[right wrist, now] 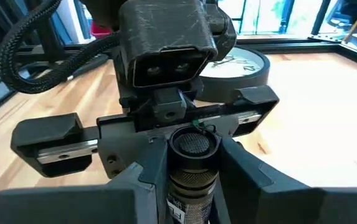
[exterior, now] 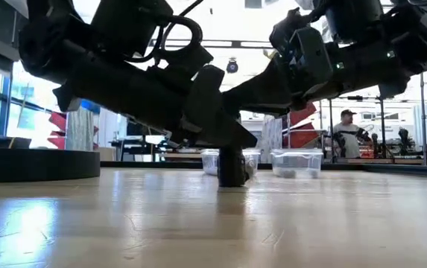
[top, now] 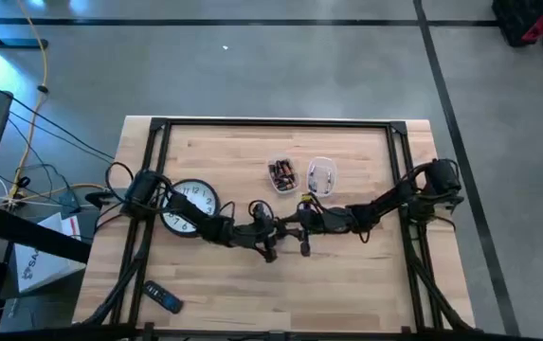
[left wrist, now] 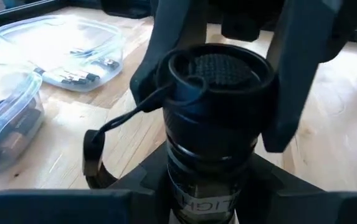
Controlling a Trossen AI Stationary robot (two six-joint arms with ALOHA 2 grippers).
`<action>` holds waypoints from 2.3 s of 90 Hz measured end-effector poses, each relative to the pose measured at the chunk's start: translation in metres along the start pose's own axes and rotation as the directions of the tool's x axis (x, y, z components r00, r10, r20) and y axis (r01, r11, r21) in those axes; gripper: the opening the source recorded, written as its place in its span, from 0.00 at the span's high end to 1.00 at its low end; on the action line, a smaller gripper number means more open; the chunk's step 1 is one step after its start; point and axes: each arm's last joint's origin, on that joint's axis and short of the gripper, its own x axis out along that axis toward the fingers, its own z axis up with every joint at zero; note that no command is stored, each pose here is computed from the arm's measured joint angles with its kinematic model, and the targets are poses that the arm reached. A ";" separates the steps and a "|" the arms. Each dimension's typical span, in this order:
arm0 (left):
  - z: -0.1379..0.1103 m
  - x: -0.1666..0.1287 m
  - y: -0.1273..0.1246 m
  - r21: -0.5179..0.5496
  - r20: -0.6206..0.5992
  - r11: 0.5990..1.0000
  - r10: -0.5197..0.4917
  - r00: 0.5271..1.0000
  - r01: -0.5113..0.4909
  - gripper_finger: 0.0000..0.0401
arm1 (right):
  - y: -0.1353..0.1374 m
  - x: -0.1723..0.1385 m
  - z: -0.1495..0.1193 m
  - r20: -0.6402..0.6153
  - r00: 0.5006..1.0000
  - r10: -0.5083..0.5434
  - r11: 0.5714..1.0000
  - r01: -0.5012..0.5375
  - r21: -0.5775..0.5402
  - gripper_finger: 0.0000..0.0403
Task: Insert battery
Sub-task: Close the lid of the black flashlight
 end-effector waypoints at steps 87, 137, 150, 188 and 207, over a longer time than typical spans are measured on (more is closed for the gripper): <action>0.015 0.004 0.000 0.040 -0.111 0.996 0.080 0.991 -0.076 0.75 | 0.034 0.008 0.018 -0.118 0.957 -0.267 0.957 0.277 0.083 0.79; 0.013 0.002 -0.003 0.042 -0.110 0.995 0.100 0.989 -0.096 0.75 | 0.052 0.018 0.052 -0.280 0.873 -0.400 0.893 0.440 0.096 0.79; 0.012 0.000 -0.007 0.049 -0.105 0.994 0.100 0.989 -0.095 0.75 | 0.052 0.018 0.053 -0.296 0.881 -0.368 0.903 0.415 0.111 0.78; 0.010 -0.007 -0.020 0.071 -0.103 0.997 0.018 0.995 -0.011 0.75 | 0.055 0.007 0.062 -0.360 0.905 -0.228 0.944 0.296 0.144 0.51; 0.009 -0.009 -0.022 0.077 -0.107 0.997 0.012 0.994 -0.004 0.75 | 0.054 -0.011 0.072 -0.449 0.888 -0.098 0.967 0.191 0.168 0.48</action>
